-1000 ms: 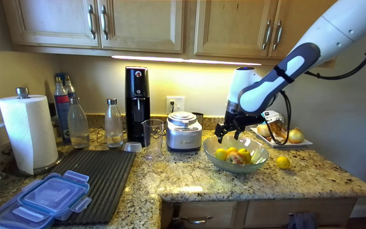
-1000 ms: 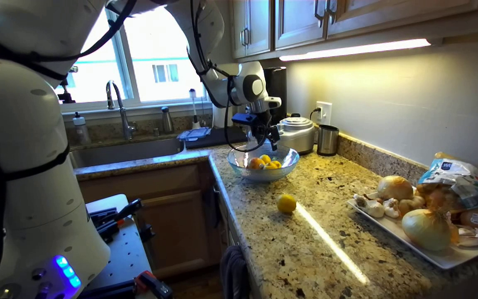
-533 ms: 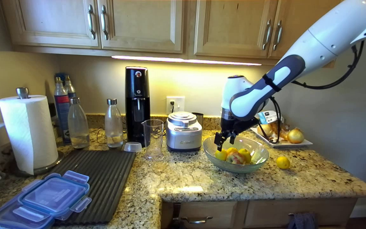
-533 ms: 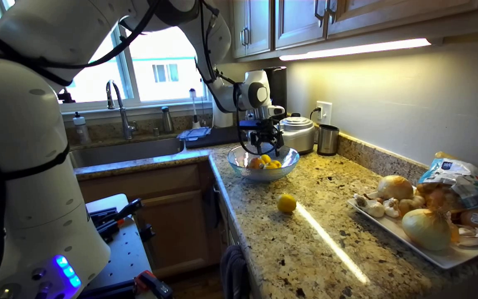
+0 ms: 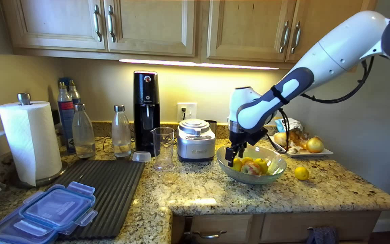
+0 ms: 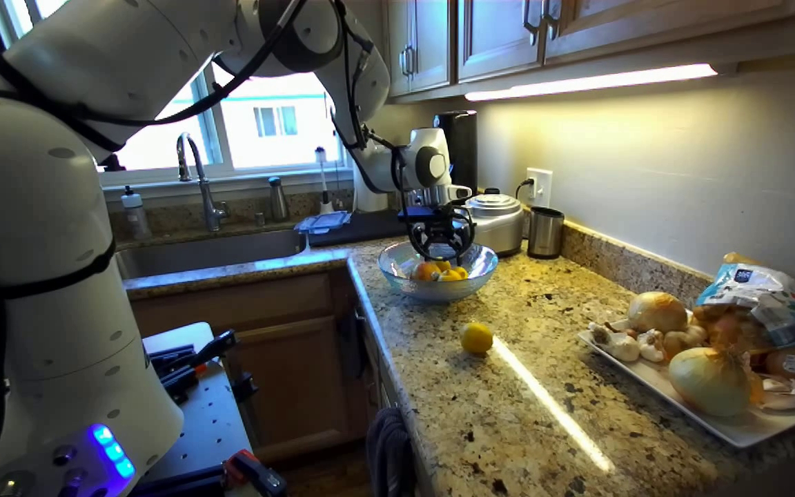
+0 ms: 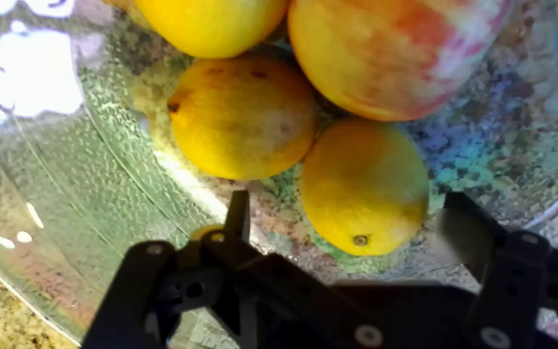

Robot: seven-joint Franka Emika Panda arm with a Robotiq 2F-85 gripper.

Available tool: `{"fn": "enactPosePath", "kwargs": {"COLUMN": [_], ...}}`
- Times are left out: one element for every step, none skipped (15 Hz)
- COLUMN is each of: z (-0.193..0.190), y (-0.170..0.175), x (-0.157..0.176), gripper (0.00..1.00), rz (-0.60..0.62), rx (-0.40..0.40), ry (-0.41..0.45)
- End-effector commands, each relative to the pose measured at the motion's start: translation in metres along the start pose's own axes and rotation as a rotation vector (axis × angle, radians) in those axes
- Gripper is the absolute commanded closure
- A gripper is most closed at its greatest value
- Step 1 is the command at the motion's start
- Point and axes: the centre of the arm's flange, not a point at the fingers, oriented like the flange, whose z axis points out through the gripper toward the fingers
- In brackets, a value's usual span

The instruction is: Take the fruits on the bowl and put them on the counter

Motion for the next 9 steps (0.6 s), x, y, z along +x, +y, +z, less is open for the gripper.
{"fn": "enactPosePath", "kwargs": {"z": [0.002,0.003,0.004,0.004,0.004,0.004,0.005,0.005,0.006], "y": [0.001,-0.001,-0.002,-0.004,-0.005,-0.007,-0.009,-0.009,-0.009], "x": [0.007,0.005,0.004,0.003,0.002,0.0,0.0,-0.002,-0.003], "gripper": [0.0,0.0,0.02,0.12,0.26,0.31,0.34,0.35,0.38], "rz": [-0.033,-0.038,-0.039,-0.039,-0.041,-0.041,-0.038,-0.039,-0.039], "rx": [0.029,0.036,0.039,0.043,0.047,0.049,0.048,0.051,0.053], "ry": [-0.032,-0.036,-0.04,-0.046,-0.048,-0.052,-0.057,-0.06,-0.064]}}
